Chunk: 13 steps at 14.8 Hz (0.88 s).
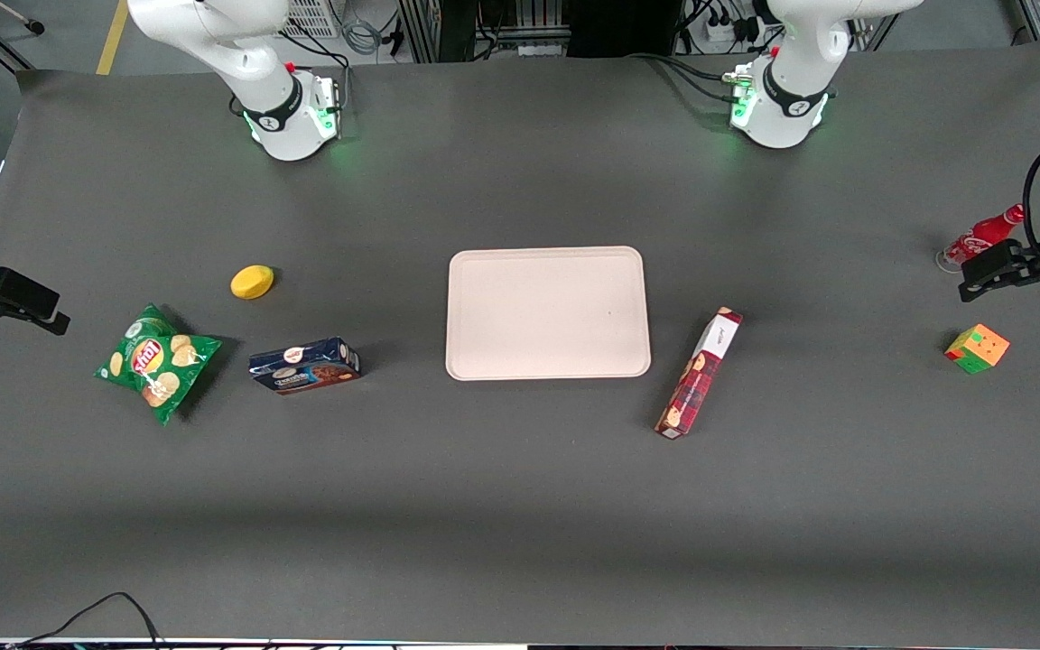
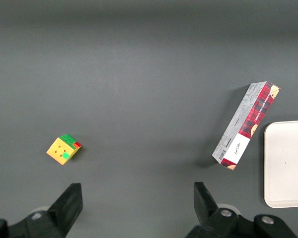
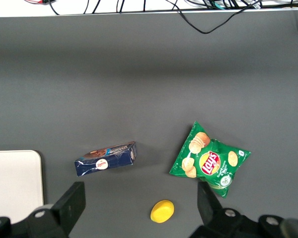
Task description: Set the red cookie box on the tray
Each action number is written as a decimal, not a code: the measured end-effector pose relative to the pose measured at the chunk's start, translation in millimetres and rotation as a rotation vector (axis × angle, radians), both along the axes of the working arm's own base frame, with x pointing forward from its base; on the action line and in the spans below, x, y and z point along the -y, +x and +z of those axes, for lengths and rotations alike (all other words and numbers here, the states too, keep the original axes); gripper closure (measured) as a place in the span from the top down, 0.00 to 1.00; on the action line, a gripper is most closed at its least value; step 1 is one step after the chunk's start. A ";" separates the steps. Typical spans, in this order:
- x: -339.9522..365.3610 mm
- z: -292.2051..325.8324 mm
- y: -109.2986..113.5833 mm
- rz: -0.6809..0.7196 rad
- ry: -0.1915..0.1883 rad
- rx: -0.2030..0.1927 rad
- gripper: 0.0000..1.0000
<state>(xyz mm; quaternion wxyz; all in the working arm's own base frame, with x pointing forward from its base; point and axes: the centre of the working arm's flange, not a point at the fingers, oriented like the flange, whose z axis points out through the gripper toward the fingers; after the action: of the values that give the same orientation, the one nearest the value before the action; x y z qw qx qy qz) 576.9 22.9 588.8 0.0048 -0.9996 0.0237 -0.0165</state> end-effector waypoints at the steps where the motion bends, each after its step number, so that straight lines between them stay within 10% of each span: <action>1: 0.0 0.1 0.0 0.000 0.000 0.000 1.00; 13: 1.2 -3.0 -3.5 -0.007 0.006 -0.037 1.00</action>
<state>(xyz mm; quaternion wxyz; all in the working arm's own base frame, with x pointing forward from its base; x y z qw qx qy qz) 573.4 21.7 585.8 0.0074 -0.9996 0.0271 0.0020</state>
